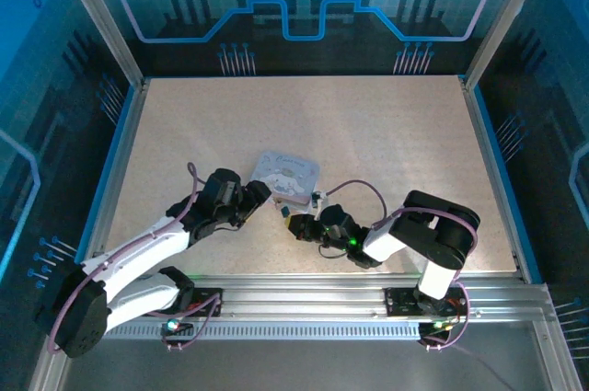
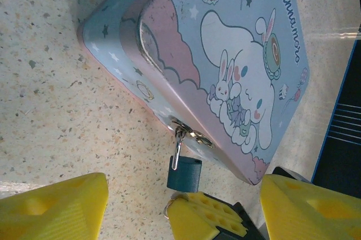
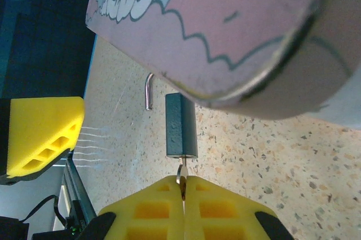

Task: Unlock a padlock with a key

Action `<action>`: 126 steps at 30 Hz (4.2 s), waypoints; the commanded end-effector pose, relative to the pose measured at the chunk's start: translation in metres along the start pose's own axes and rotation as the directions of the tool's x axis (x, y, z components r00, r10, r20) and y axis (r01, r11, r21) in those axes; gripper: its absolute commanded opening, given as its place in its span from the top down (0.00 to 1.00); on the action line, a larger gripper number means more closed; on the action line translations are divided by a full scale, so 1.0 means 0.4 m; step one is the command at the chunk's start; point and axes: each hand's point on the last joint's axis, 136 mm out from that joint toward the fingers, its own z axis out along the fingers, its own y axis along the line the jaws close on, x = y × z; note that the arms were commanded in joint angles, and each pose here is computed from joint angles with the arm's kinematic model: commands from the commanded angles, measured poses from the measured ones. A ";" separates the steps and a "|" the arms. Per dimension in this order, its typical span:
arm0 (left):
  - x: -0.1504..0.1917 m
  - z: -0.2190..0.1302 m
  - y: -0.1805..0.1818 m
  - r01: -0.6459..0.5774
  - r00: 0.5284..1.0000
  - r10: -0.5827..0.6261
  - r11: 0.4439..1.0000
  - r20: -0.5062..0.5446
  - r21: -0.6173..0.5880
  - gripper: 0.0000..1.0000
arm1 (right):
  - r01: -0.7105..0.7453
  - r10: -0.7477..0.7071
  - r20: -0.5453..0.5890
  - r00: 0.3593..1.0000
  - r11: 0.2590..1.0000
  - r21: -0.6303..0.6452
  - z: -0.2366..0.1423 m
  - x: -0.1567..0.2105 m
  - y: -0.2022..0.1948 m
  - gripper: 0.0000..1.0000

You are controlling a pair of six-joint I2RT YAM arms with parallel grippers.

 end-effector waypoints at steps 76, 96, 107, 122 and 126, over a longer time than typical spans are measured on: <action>-0.043 0.044 0.169 -0.129 0.977 0.123 0.991 -0.173 -0.022 0.36 | 0.306 -0.306 -0.003 0.952 0.952 -0.030 -0.022 -0.226 0.023 0.40; -0.090 -0.086 0.041 -0.169 0.985 0.172 0.982 -0.023 0.085 0.19 | 0.331 -0.334 -0.020 0.942 0.940 -0.082 -0.071 -0.154 0.031 0.39; -0.084 -0.096 0.035 -0.163 0.986 0.166 0.982 -0.023 0.099 0.19 | 0.308 -0.312 -0.030 0.950 0.946 -0.097 -0.001 -0.111 0.016 0.48; -0.085 -0.095 0.042 -0.156 0.987 0.158 0.983 -0.014 0.097 0.18 | 0.293 -0.298 -0.025 0.954 0.949 -0.120 0.038 -0.103 -0.003 0.59; -0.086 -0.096 0.042 -0.156 0.987 0.157 0.983 -0.011 0.095 0.18 | 0.281 -0.287 -0.027 0.958 0.951 -0.130 0.049 -0.100 -0.007 0.60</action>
